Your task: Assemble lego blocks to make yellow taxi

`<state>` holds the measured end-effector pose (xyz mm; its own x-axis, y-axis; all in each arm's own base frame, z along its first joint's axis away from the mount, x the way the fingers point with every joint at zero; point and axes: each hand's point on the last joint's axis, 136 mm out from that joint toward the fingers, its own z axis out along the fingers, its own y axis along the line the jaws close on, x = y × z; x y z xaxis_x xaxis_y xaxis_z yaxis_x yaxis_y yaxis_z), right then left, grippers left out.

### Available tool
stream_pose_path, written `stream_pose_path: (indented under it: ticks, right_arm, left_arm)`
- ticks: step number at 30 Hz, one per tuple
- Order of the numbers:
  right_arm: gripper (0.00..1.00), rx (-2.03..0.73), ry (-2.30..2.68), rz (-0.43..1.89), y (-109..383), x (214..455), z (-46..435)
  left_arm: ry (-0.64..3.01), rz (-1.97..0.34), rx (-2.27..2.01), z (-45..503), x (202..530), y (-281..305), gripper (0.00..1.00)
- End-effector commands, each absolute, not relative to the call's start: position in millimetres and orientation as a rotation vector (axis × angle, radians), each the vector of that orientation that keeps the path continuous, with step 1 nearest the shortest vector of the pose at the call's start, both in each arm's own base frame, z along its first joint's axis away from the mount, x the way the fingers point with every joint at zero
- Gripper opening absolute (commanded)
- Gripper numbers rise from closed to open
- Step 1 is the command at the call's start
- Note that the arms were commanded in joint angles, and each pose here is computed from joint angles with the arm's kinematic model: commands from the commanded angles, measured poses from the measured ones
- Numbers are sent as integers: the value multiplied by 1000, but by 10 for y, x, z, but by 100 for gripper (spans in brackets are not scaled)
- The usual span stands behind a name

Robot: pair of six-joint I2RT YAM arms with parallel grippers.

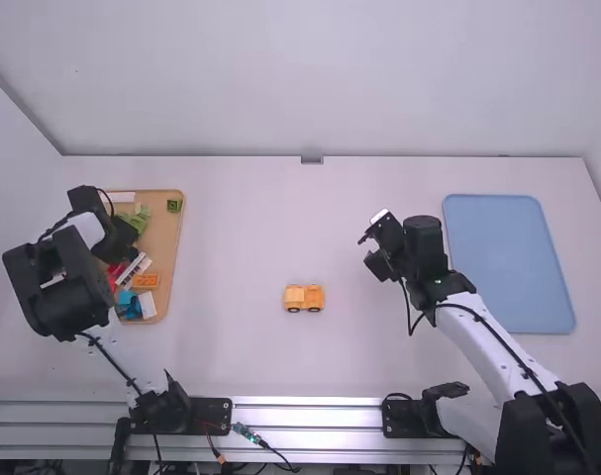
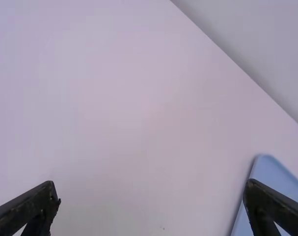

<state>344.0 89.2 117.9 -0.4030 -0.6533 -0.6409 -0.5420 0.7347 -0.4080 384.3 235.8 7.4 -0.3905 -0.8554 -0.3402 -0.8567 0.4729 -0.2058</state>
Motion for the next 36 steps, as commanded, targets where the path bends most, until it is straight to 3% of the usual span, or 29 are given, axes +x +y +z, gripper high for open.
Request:
stream_pose_path:
  ticks: [1,7,12,19,25,27,28,29,36]
  right_arm:
    - [99,-895,2096,-163,900,3417,1196]
    - [99,-895,2096,-162,901,3418,1197]
    - [99,-897,2096,-159,905,3415,1195]
    - [99,-907,2109,-146,914,3384,1163]
    - [99,-1006,2079,-34,1090,3289,1128]
    - [99,-1024,2053,17,1168,3276,1153]
    - [99,-1031,2044,39,1199,3266,1160]
    - [99,-1037,2038,55,1223,3257,1164]
    - [99,-1084,1985,196,1416,3169,1209]
  left_arm:
    - [2348,20,-1462,-45,3735,2323,46]
    - [2341,22,-1458,-103,3714,2314,44]
    - [2336,23,-1455,-111,3718,2317,32]
    - [2313,23,-1442,-85,3769,2348,25]
    - [2326,20,-1432,-79,3768,2340,32]
    - [2332,25,-1436,-57,3767,2347,19]
    - [2334,26,-1435,-41,3773,2351,6]
    - [2336,26,-1436,-27,3778,2353,2]
    - [2353,21,-1384,174,3896,2404,2]
